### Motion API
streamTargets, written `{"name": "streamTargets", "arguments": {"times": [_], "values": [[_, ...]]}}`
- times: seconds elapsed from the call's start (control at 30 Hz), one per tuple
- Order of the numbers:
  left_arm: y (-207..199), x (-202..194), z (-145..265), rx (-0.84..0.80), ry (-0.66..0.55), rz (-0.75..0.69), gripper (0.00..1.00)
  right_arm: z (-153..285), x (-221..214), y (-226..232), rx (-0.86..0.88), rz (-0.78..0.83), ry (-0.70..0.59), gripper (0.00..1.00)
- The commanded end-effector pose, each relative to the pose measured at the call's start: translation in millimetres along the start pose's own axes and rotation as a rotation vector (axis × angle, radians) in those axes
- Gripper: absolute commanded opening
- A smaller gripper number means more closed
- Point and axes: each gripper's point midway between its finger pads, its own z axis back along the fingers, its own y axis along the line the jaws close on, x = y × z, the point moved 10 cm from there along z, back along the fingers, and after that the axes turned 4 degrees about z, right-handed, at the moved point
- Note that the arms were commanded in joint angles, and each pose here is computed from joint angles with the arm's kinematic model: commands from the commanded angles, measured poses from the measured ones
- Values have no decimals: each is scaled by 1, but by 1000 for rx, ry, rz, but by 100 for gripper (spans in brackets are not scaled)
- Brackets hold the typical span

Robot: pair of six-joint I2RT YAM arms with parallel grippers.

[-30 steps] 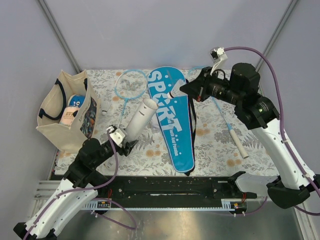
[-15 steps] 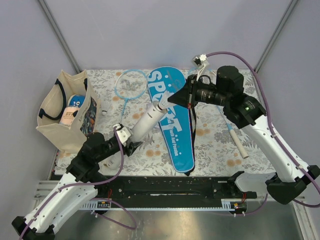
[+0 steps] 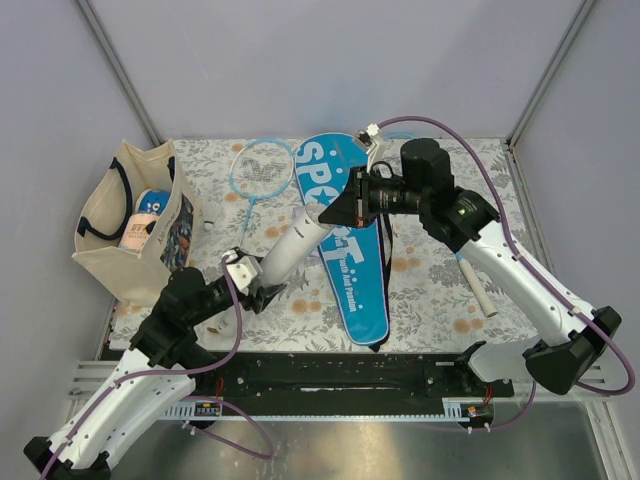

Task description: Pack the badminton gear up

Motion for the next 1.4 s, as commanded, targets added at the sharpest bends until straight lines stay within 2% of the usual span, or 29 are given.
{"name": "streamTargets", "arguments": {"times": [0.0,0.33,0.4,0.57,0.63,0.77,0.97,1.03,1.2,1.37], "values": [[1,29,0,-15,-153,-56,39,-11,-8,1,63,1,47,0],[2,27,-1,-8,-140,-46,39,-18,-15,0,99,-28,78,0],[2,28,-1,-5,-141,-43,39,-15,-12,3,79,-37,58,11],[4,23,0,36,-127,-32,38,0,-1,16,5,-98,-30,46],[4,24,1,36,-134,-30,38,6,1,18,-22,-105,-62,55],[3,26,2,37,-149,-16,38,18,5,23,-3,-98,-132,65],[2,34,1,29,-151,31,38,43,14,42,47,-64,-263,91],[1,41,2,32,-169,73,38,55,12,51,98,-21,-339,95],[-4,63,4,3,-228,205,38,70,-3,48,97,72,-500,100],[-11,88,4,-81,-364,325,38,54,-14,37,157,102,-530,100]]}}
